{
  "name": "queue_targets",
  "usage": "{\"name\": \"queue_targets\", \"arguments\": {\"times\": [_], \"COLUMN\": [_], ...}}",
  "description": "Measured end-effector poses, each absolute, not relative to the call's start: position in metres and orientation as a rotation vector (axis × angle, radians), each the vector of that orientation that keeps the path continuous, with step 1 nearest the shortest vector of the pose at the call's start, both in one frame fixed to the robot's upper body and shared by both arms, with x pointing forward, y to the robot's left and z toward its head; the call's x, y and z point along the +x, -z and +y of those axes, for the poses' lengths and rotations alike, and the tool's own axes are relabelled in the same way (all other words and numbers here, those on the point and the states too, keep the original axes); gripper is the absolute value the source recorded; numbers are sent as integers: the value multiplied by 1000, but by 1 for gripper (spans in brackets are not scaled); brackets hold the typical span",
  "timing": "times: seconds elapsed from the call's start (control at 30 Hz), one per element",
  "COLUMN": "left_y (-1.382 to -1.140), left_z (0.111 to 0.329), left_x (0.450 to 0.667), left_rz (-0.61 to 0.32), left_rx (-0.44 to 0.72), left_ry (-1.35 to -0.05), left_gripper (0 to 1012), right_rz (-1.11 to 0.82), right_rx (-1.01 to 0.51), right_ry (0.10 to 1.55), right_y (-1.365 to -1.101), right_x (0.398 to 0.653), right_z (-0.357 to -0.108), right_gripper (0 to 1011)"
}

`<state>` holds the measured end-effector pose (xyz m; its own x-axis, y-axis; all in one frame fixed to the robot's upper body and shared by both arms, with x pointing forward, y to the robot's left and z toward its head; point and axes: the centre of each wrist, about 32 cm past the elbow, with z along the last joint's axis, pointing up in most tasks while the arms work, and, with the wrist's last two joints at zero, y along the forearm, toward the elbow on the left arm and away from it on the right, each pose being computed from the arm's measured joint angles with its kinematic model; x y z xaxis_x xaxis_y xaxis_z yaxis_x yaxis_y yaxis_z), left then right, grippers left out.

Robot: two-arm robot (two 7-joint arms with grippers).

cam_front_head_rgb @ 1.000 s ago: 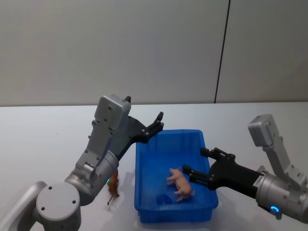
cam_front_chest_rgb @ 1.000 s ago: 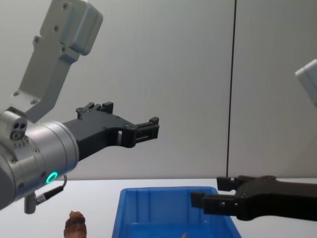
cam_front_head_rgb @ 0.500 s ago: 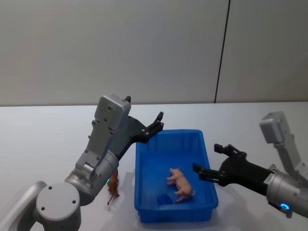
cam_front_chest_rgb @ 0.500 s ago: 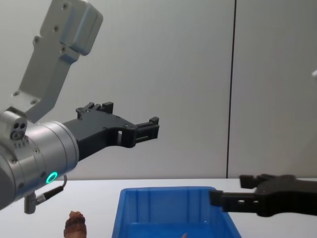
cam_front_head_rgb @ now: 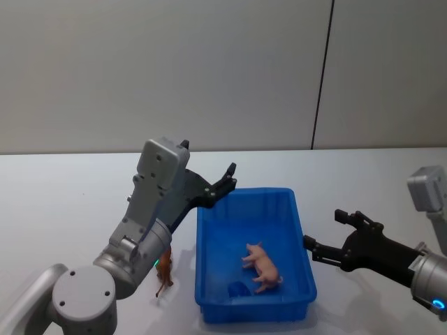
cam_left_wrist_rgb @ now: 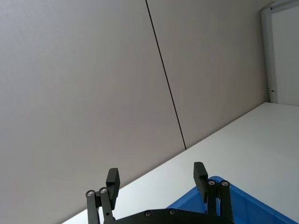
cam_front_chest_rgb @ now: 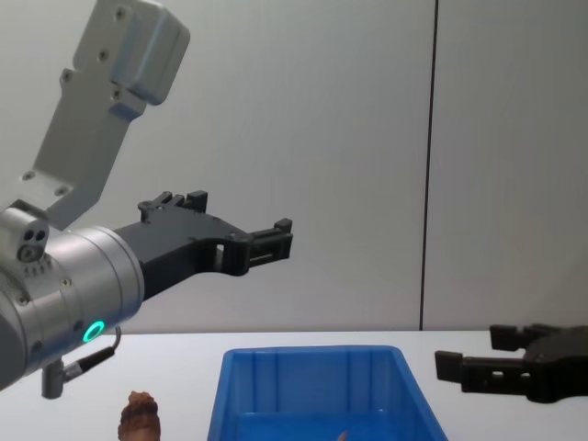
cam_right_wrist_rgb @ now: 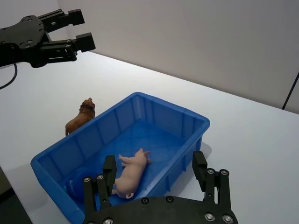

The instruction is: Pick up the two dolls from the table and place them into the box.

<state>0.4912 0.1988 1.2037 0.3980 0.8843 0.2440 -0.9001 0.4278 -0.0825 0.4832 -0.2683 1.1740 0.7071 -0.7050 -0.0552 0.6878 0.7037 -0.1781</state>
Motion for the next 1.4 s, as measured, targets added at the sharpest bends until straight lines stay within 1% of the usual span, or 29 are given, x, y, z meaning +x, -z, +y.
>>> {"name": "queue_targets", "arguments": {"times": [0.3, 0.5, 0.7, 0.8, 0.93, 1.23, 1.4], "left_y": [-1203, -1200, -1197, -1193, -1190, -1179, -1173], "left_z": [202, 206, 211, 215, 218, 225, 228], "left_x": [483, 471, 457, 449, 441, 430, 428], "left_rz": [-258, -222, -161, -117, -74, 7, 37], "left_rx": [89, 126, 174, 207, 240, 310, 337], "left_ry": [-1182, -1238, -1296, -1325, -1344, -1354, -1346], "left_gripper": [1001, 1001, 1001, 1001, 1001, 1001, 1001], "right_rz": [123, 122, 122, 122, 122, 121, 122], "right_rx": [-146, -145, -145, -145, -145, -144, -144], "right_ry": [787, 790, 792, 793, 794, 795, 795], "right_y": [-1174, -1174, -1174, -1174, -1174, -1174, -1174], "right_x": [481, 480, 479, 479, 479, 479, 479], "right_z": [-274, -276, -277, -278, -278, -279, -279], "right_gripper": [1001, 1001, 1001, 1001, 1001, 1001, 1001]}}
